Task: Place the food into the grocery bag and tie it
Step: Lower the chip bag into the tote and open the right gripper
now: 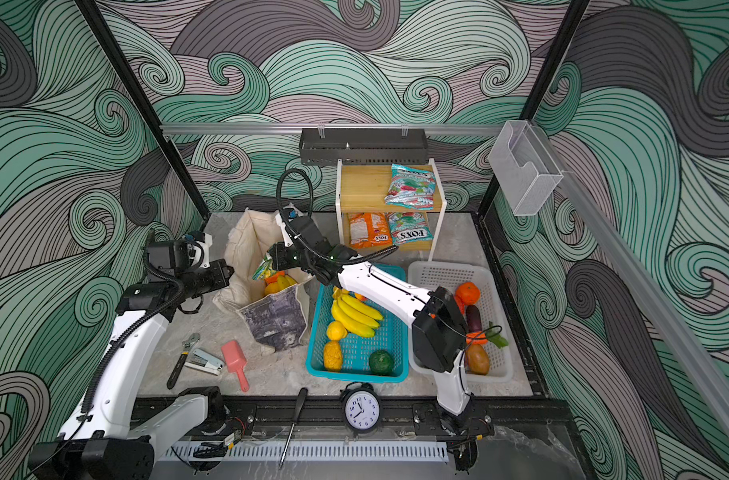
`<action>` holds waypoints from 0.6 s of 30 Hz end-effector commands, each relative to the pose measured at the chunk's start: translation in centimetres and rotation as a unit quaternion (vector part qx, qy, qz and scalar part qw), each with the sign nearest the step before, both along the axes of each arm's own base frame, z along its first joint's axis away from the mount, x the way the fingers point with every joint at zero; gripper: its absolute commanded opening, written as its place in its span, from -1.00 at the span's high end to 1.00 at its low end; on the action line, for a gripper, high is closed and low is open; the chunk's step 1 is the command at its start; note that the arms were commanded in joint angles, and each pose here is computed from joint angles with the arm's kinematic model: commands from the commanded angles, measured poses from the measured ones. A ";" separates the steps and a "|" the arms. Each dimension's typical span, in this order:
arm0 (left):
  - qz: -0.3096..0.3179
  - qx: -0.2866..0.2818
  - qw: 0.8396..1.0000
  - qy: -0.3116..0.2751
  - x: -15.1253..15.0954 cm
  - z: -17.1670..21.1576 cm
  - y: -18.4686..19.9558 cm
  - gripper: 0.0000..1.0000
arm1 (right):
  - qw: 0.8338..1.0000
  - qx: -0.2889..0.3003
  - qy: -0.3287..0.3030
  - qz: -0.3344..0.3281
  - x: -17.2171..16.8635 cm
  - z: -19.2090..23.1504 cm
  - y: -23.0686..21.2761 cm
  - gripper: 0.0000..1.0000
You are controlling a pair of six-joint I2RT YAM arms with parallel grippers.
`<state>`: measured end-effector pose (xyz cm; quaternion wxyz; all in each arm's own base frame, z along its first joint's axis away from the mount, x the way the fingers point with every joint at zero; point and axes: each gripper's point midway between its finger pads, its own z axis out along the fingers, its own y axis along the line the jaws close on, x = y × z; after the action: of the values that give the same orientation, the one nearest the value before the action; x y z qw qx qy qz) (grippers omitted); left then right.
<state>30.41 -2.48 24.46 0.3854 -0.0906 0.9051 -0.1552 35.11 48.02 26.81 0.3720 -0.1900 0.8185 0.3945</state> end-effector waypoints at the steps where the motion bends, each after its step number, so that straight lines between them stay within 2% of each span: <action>1: -0.013 -0.005 1.000 -0.010 -0.1 0.5 -0.5 1.00 | 0.992 0.087 -0.075 -0.050 3.1 5.5 0.5 1.00; 5: -0.013 -0.006 1.000 -0.010 -0.1 0.4 -0.5 1.00 | 0.987 0.099 -0.103 -0.080 4.9 5.2 1.0 1.00; 8: -0.017 -0.010 1.000 -0.009 -0.1 0.4 -0.7 1.00 | 0.987 0.094 -0.099 -0.090 5.9 3.7 1.2 1.00; 11: -0.017 -0.010 1.000 -0.010 -0.1 0.5 -0.7 1.00 | 0.989 0.066 -0.082 -0.102 6.3 0.4 1.2 1.00; 14: -0.019 -0.013 1.000 -0.013 -0.1 0.6 -0.8 1.00 | 0.991 0.014 -0.051 -0.125 6.7 -3.6 0.4 1.00; 18: -0.021 -0.016 1.000 -0.010 -0.1 0.5 -0.9 1.00 | 0.993 -0.015 -0.029 -0.114 6.2 -6.6 0.4 1.00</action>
<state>30.40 -2.93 24.37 0.3837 -0.0852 0.9042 -0.1673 40.52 49.42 22.19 0.4369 -0.1264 0.8154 0.3583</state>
